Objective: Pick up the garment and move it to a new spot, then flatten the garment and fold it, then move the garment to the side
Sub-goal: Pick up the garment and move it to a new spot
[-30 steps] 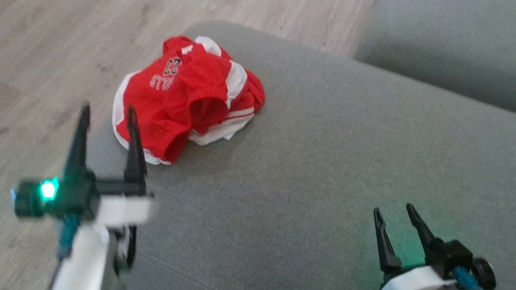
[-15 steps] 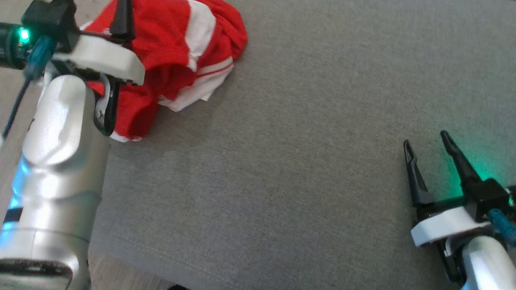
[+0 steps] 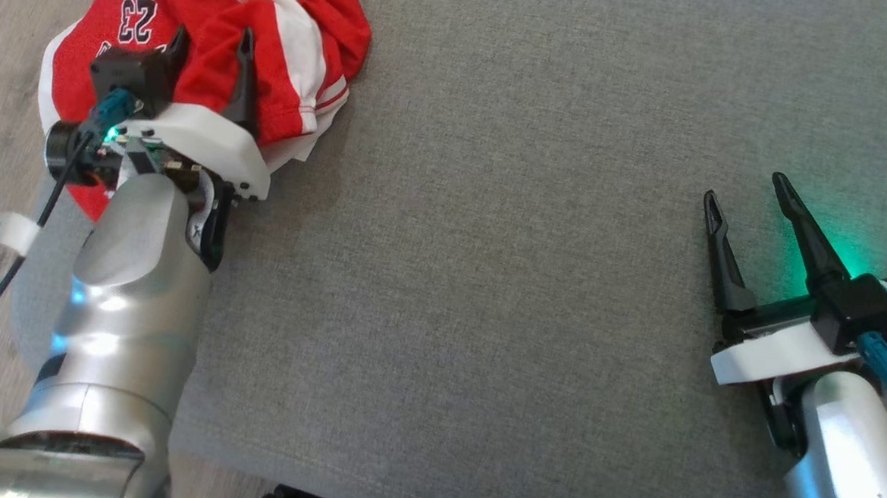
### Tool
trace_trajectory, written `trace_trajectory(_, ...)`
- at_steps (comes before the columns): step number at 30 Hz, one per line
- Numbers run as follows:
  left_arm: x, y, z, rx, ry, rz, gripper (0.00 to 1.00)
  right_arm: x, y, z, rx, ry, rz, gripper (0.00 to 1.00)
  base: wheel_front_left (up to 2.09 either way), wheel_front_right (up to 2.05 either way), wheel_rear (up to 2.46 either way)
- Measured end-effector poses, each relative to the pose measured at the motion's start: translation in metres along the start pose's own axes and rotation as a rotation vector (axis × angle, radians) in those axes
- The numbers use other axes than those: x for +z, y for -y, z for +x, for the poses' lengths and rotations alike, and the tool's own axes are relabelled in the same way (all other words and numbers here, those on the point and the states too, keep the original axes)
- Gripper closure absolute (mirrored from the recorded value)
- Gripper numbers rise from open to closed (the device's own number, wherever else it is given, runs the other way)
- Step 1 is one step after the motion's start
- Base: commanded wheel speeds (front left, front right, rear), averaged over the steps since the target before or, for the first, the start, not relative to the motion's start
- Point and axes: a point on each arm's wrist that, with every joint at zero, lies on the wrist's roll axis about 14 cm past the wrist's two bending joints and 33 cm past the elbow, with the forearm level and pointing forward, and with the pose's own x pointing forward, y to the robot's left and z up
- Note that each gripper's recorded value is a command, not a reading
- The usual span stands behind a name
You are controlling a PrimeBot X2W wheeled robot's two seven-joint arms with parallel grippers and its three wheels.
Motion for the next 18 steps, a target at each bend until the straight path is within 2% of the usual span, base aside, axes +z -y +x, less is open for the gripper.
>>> trace_trajectory(1,0.000,0.000,0.000,0.000,0.000,0.000,0.02,0.000,0.000,0.000,0.000,0.000,0.000,0.00,0.00,0.00,0.00)
trace_trajectory(2,0.000,-0.001,0.000,0.001,0.003,0.004,0.87,0.000,0.000,-0.001,-0.002,0.000,0.001,0.00,0.00,0.00,0.00)
trace_trajectory(3,0.001,-0.002,0.000,0.002,0.007,0.009,1.00,0.001,0.001,-0.001,-0.004,0.001,0.000,0.00,0.00,0.00,0.00)
trace_trajectory(10,0.033,-0.002,0.000,-0.003,0.121,0.067,1.00,0.009,0.003,-0.003,-0.023,0.010,0.000,0.00,0.00,0.00,0.00)
trace_trajectory(14,0.084,0.001,-0.003,-0.018,0.256,0.107,1.00,0.017,0.004,-0.010,-0.044,0.014,0.002,0.00,0.00,0.00,0.00)
trace_trajectory(18,0.141,0.018,-0.018,-0.068,0.414,0.138,1.00,0.035,-0.001,-0.024,-0.071,0.045,0.024,0.00,0.00,0.00,0.00)
